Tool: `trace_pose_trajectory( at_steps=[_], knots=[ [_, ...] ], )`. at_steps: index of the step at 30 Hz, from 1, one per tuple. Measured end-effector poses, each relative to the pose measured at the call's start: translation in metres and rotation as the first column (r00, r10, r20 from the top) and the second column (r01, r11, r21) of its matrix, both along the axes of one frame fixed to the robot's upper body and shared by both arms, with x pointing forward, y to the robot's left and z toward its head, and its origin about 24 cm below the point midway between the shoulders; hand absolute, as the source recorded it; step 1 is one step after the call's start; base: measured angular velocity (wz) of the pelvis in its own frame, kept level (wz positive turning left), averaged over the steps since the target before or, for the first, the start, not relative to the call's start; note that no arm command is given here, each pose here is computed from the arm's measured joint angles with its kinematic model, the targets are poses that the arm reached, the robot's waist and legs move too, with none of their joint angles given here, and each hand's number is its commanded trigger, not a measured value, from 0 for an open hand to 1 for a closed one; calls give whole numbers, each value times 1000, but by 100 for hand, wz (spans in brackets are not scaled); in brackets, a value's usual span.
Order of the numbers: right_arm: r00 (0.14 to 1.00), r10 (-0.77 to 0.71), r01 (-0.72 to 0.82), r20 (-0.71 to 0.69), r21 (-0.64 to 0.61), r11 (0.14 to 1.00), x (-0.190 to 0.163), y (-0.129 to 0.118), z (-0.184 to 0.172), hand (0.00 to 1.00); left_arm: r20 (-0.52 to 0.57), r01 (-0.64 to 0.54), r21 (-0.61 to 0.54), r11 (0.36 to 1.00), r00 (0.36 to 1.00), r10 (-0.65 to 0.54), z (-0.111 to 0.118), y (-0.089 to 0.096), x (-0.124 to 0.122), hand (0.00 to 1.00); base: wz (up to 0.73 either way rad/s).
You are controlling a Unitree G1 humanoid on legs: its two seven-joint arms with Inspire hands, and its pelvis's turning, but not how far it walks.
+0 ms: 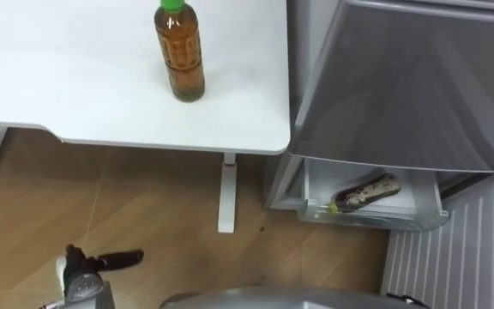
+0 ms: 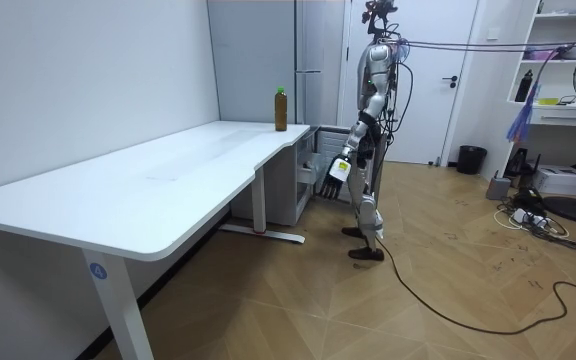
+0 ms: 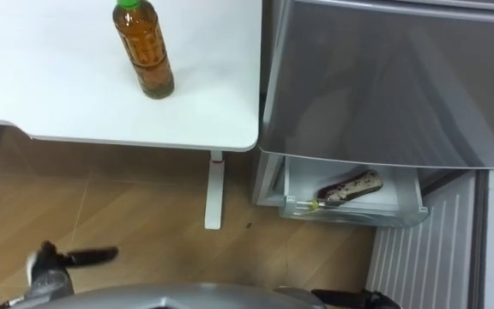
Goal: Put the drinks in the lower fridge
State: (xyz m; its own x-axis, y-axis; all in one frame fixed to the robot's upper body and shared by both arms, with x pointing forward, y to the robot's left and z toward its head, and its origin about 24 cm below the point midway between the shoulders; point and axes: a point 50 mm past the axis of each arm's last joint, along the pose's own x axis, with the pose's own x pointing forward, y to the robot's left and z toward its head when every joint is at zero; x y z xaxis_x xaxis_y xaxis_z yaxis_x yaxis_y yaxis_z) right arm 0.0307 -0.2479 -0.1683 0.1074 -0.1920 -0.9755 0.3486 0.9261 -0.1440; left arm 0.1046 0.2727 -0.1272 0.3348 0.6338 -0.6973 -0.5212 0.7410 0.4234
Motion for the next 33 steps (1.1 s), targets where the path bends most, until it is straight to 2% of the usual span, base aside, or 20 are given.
trace_pose_trajectory(
  at_steps=[5, 12, 19, 21, 23, 26, 33],
  knots=[
    [1000, 10, -10, 10, 1, 1000, -3, 2, 0, 0, 222, -141, 91, 986, 968, 118, 31, 8, 28, 0, -8],
    [1000, 17, -17, 20, -8, 1000, -14, 0, 0, 0, 435, -277, 196, 941, 884, 170, 72, 18, 47, 0, -6],
    [999, 37, -36, 22, -10, 999, -17, 2, 0, 0, 595, -283, 376, 882, 804, 4, 122, 15, 67, 0, 2],
    [998, 60, -60, 23, -14, 998, -16, 2, 0, 0, 643, -288, 399, 870, 765, -42, 138, 10, 73, 0, 0],
    [997, 74, -74, 22, -17, 997, -15, 1, 0, 0, 711, -283, 406, 869, 696, -105, 158, 1, 81, 0, 0],
    [997, 75, -75, 26, -18, 997, -12, 2, 0, 0, 738, -257, 418, 872, 656, -160, 167, -8, 87, 0, 0],
    [996, 79, -78, 36, -12, 997, -7, 5, 0, 0, 743, -182, 390, 903, 641, -192, 166, -20, 93, 0, 0]
  ],
)
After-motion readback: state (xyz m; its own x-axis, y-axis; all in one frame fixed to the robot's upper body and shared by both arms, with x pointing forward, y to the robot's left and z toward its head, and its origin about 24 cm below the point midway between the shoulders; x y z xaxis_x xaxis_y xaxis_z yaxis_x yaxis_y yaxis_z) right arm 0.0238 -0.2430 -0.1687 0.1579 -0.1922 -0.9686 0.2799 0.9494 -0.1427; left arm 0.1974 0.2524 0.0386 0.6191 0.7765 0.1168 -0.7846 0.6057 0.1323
